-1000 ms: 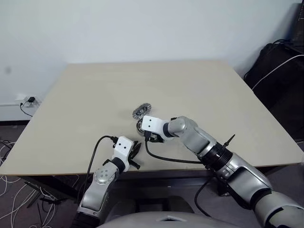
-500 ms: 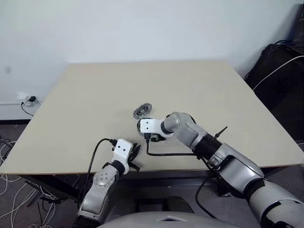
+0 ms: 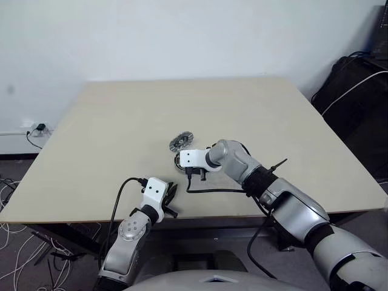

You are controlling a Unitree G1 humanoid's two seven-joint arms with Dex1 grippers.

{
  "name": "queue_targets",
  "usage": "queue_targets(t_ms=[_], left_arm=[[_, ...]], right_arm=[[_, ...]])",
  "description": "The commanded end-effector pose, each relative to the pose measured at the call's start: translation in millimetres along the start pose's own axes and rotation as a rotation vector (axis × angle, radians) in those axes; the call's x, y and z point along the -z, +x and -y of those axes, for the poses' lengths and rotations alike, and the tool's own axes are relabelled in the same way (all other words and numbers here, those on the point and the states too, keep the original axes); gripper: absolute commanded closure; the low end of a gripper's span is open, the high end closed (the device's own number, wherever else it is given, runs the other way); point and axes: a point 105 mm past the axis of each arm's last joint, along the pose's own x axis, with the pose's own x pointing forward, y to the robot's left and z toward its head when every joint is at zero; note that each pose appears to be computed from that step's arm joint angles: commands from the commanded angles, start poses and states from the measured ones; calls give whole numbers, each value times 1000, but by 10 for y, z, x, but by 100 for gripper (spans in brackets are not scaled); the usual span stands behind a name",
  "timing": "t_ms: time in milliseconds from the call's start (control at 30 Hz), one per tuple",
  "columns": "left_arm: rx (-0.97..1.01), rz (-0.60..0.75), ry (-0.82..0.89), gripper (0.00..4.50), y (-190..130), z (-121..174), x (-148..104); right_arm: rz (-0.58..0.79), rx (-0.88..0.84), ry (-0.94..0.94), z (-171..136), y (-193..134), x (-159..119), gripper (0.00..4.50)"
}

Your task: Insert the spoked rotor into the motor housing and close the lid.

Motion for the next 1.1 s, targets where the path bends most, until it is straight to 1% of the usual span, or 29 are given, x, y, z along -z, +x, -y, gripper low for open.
queue_targets(t_ms=[33,267,400,600,700,933,1100], left_arm=[[-7,60,6,385,23,-14,-140],[-14,60,4,385,27,-22,-138],[-13,60,2,385,27,-18,-135],[-4,56,-4,385,31,13,-117],[2,54,-6,385,35,29,-107],[32,48,-14,385,74,90,-88],[49,48,-14,385,97,115,-88]], right_arm=[[3,24,-7,75,-29,-26,437],[14,23,8,78,-24,-27,440],[57,22,63,60,-51,-35,440],[123,12,155,-38,-235,32,440],[137,-1,192,-143,-316,85,440],[146,-26,281,-514,-500,192,440],[150,-18,392,-701,-609,218,440]])
